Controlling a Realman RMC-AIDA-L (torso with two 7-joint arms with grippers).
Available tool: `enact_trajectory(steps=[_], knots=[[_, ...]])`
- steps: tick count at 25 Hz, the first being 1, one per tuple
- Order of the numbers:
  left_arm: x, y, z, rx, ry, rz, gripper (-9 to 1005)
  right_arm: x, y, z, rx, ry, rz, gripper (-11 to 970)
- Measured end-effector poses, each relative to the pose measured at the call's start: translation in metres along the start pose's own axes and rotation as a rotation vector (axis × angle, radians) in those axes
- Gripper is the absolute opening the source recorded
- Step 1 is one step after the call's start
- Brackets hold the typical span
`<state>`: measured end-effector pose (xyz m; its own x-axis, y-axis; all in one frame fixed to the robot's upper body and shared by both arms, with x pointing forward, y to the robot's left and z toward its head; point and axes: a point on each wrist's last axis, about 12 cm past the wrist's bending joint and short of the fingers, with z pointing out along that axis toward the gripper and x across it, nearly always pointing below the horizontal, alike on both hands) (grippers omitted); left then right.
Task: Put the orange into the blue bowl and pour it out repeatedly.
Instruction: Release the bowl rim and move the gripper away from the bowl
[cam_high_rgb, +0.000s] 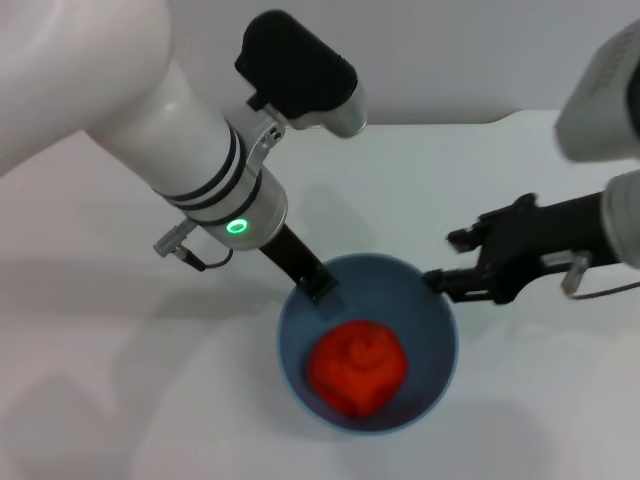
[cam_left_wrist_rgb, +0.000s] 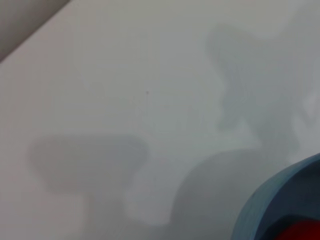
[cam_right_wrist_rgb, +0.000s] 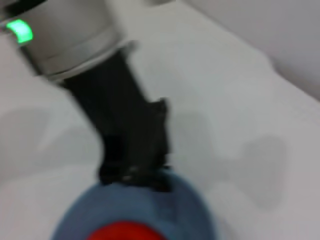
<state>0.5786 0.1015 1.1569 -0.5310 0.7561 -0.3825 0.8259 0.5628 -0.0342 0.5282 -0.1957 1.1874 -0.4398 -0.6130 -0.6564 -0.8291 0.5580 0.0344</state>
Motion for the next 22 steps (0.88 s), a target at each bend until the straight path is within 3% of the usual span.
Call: enact_trajectory(steps=[3, 15, 19, 22], knots=[[0.003, -0.003, 0.008, 0.001, 0.027, 0.015, 4, 0.009, -0.009, -0.004, 0.029, -0.017, 0.056, 510], [0.003, -0.003, 0.012, -0.006, 0.029, 0.016, 25, 0.018, -0.014, -0.001, 0.033, -0.011, 0.093, 510], [0.002, -0.001, 0.011, -0.014, 0.006, 0.007, 202, 0.024, -0.017, 0.001, 0.03, 0.002, 0.117, 510], [0.002, 0.002, 0.009, -0.02, -0.011, -0.003, 258, 0.029, -0.019, 0.002, 0.027, 0.01, 0.133, 510]])
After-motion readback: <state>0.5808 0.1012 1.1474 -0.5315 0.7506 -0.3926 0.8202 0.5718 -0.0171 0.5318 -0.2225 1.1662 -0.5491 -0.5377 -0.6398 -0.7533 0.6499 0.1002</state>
